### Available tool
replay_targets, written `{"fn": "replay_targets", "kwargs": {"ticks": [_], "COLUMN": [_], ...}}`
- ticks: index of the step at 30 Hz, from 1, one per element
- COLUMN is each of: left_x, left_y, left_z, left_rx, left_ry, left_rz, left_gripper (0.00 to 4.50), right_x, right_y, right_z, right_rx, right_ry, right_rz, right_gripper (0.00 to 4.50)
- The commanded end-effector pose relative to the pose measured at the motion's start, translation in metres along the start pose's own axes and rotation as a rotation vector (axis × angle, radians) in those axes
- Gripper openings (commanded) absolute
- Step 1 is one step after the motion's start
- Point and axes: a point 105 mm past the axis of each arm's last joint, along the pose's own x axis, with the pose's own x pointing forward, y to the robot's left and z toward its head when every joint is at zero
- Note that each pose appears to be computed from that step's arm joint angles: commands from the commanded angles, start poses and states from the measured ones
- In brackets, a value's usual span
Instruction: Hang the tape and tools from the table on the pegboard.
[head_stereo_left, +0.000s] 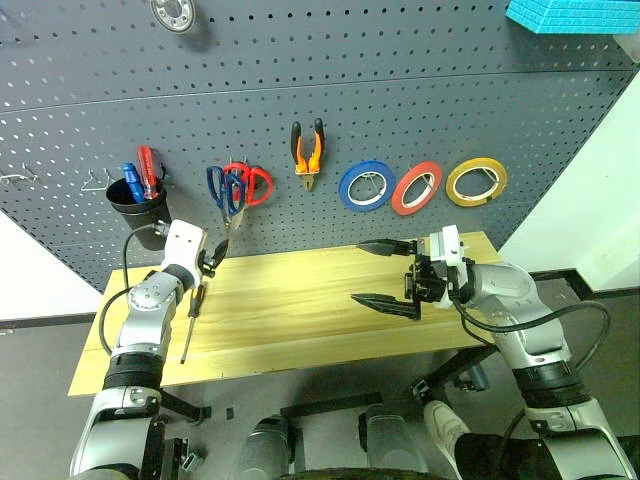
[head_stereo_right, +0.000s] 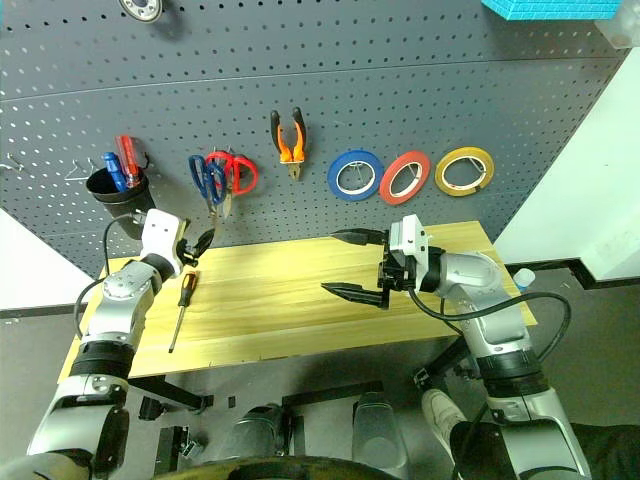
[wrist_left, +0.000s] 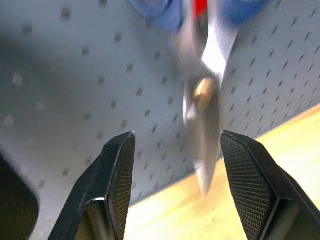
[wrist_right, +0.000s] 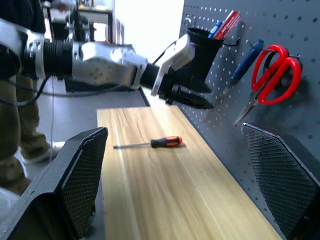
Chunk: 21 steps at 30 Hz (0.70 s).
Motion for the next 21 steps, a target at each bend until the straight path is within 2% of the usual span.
{"fn": "replay_targets", "kwargs": {"ticks": [1, 4, 7, 8, 10, 17, 21], "left_x": [-0.009, -0.016, -0.019, -0.019, -0.018, -0.007, -0.002], "left_y": [0.019, 0.037, 0.042, 0.040, 0.038, 0.026, 0.018], "left_z": [-0.023, -0.055, -0.073, -0.081, -0.089, -0.096, -0.095], "left_rx": [-0.052, -0.104, -0.079, -0.089, -0.093, -0.148, -0.179], "left_ry": [0.128, 0.305, 0.430, 0.492, 0.566, 0.670, 0.679], "left_rz": [0.055, 0.140, 0.163, 0.153, 0.139, 0.096, 0.071], "left_gripper": [2.85, 3.39, 4.32, 4.46, 4.46, 4.46, 4.46], "right_x": [0.005, 0.007, 0.008, 0.007, 0.007, 0.004, 0.001], "right_y": [0.005, 0.008, 0.011, 0.012, 0.014, 0.018, 0.021], "right_z": [0.008, -0.016, -0.031, -0.035, -0.038, -0.041, -0.043], "right_rx": [-0.030, -0.056, -0.077, -0.071, -0.067, -0.051, -0.040], "right_ry": [-0.040, 0.050, 0.107, 0.116, 0.120, 0.117, 0.122], "right_rz": [-0.001, -0.028, -0.027, -0.028, -0.030, -0.037, -0.050], "right_gripper": [4.50, 4.50, 4.50, 4.50, 4.50, 4.50, 4.50]}}
